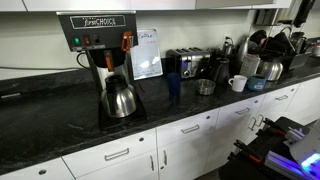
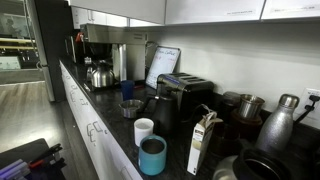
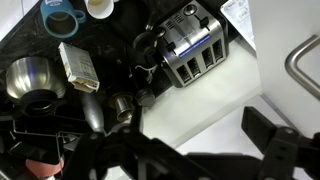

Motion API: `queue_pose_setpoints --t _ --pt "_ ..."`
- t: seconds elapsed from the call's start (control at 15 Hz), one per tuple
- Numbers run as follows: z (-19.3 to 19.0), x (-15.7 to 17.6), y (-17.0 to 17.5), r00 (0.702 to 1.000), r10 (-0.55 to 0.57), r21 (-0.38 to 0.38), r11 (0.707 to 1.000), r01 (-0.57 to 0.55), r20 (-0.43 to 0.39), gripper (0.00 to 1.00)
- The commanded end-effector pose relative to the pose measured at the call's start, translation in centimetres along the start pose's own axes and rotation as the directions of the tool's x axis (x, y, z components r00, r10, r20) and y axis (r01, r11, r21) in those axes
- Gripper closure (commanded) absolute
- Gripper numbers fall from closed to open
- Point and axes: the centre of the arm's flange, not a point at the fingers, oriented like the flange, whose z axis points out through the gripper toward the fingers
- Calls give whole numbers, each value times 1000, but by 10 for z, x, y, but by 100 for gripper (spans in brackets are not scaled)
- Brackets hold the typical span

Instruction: Close the cupboard

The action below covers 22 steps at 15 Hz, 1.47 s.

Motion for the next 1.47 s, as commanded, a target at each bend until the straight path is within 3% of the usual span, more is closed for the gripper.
queue_pose_setpoints --t 0.0,0.4,0.87,1.4 --pt "-1 4 -9 1000 22 30 999 -22 13 0" --pt "-17 3 -8 997 19 125 992 -28 74 0" --pt "-30 -6 -5 986 -19 271 962 -27 164 0" --pt "-40 -21 -6 975 -72 320 947 0 212 0"
